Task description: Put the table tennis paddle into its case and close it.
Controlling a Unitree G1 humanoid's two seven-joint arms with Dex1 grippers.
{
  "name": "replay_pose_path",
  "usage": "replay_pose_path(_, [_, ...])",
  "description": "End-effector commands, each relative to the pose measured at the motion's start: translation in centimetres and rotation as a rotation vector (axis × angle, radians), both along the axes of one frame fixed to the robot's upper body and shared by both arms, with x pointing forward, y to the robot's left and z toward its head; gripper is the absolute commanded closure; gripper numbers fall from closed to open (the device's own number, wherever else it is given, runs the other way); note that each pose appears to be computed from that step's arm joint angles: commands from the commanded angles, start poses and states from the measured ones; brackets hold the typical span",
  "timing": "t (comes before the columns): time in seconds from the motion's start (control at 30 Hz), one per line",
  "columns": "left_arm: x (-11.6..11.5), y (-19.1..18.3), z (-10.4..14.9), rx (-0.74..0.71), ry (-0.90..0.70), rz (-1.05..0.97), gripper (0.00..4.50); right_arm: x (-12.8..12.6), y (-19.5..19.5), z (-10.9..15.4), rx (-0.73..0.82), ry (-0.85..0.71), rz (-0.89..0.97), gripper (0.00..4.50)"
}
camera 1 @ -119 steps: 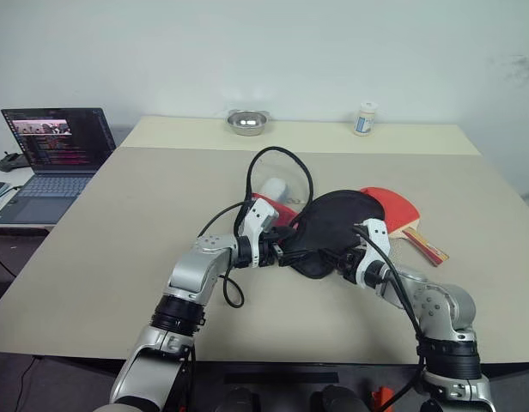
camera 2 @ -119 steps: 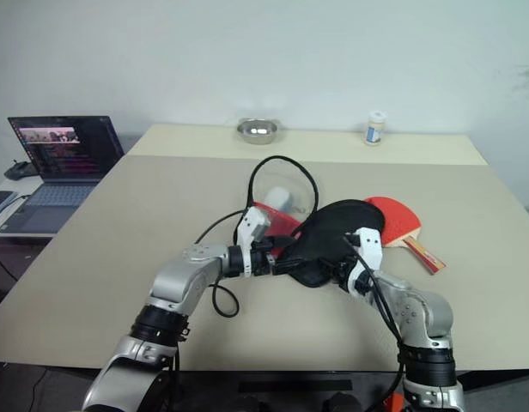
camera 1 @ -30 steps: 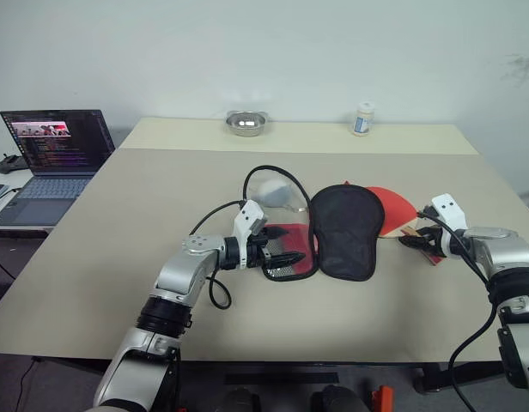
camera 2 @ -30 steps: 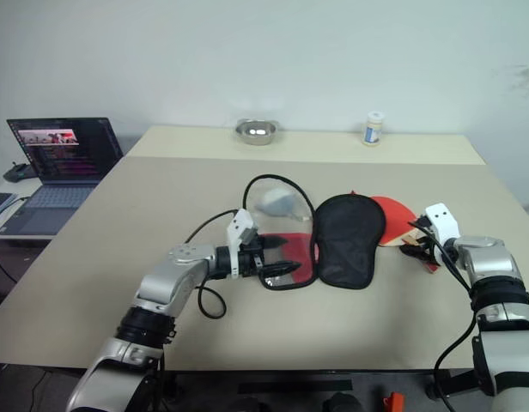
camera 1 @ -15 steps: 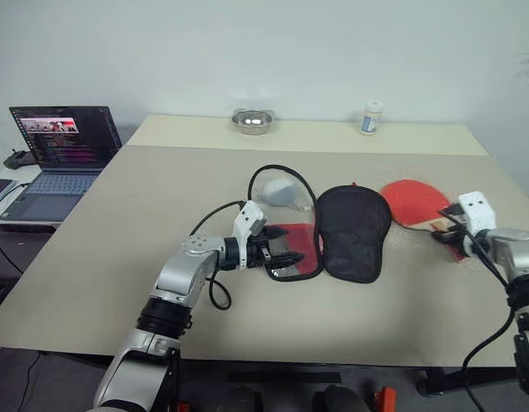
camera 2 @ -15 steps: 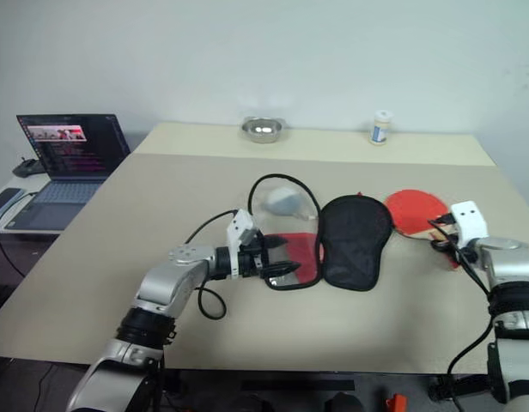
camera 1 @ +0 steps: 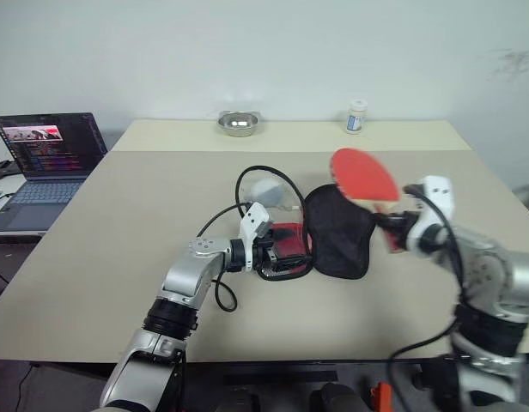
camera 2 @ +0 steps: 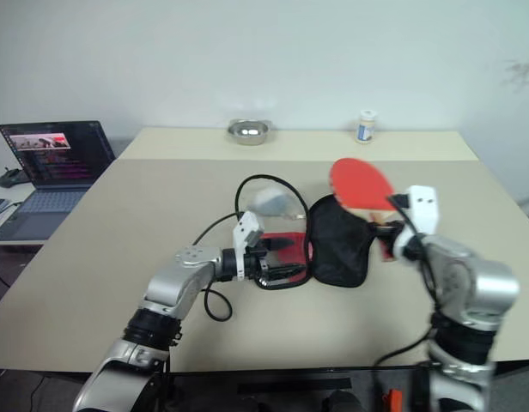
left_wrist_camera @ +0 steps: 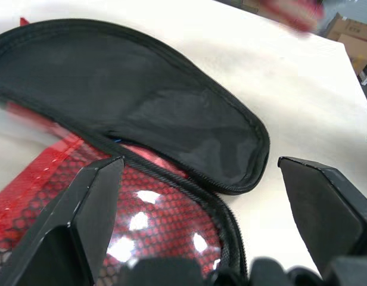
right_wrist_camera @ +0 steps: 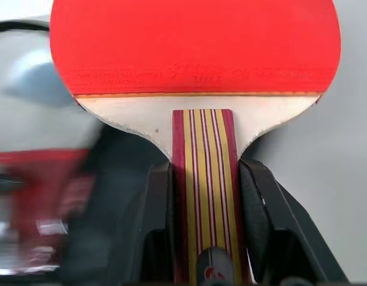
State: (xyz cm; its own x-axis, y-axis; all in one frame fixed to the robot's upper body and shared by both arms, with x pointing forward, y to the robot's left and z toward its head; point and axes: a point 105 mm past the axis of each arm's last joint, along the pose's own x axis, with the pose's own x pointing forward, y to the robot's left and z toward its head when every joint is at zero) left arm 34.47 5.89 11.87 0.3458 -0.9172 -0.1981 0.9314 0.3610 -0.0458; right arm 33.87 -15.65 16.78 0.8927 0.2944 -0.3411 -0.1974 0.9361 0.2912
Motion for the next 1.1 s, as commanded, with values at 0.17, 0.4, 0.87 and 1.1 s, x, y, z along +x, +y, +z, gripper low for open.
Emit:
replay_pose_path(0.17, [0.0,-0.4,0.7,-0.004,-0.037,-0.026,0.00,0.3,2.1,0.6,0.063,-0.031,-0.176,3.40])
replay_pose_path(0.4, [0.0,-0.3,0.5,-0.001,-0.038,-0.020,0.00,1.0,4.0,-1.9,0.061,0.020,-0.190,3.40])
replay_pose_path(0.87, [-0.2,-0.2,0.4,-0.002,-0.036,-0.011,0.00,1.6,5.8,-4.7,0.027,0.076,-0.158,3.40])
replay_pose_path(1.1, [-0.4,-0.2,0.4,0.002,-0.036,-0.013,0.00,1.9,5.3,-5.6,0.012,0.089,-0.182,3.40])
